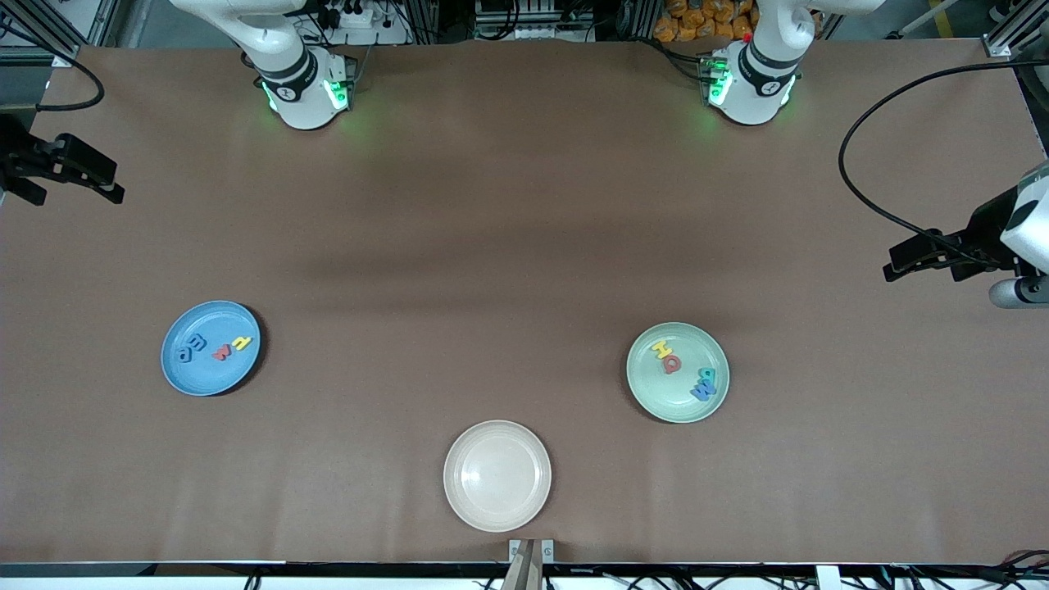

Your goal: Sort upper and lower case letters into plates

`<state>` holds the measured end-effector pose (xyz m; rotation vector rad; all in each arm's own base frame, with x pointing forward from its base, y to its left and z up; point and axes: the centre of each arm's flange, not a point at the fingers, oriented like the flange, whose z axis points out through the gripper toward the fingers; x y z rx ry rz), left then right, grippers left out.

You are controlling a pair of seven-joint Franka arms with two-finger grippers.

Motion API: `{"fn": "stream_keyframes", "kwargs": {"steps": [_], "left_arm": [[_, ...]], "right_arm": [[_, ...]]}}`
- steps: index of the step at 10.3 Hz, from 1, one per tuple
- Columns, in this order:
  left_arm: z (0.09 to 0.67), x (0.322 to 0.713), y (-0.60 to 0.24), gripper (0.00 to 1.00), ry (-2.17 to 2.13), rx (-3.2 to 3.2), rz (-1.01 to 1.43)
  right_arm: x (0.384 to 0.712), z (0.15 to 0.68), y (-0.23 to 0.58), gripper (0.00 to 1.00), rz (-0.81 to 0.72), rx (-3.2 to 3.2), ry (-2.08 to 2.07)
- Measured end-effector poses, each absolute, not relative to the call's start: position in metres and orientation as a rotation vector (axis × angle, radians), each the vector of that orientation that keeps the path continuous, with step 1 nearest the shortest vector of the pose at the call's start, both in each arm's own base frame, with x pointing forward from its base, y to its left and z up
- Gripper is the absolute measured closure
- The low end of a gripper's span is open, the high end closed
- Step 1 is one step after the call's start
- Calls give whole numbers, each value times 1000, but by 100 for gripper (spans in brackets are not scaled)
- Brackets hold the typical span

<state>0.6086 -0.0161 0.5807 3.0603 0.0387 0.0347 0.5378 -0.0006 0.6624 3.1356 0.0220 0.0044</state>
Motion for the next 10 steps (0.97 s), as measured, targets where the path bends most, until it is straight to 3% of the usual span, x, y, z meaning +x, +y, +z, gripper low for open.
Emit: {"fn": "stream_keyframes", "kwargs": {"steps": [10], "left_arm": [[594, 595, -29, 0, 80, 3072, -12]], "right_arm": [[539, 662, -5, 0, 3, 3118, 12]]}}
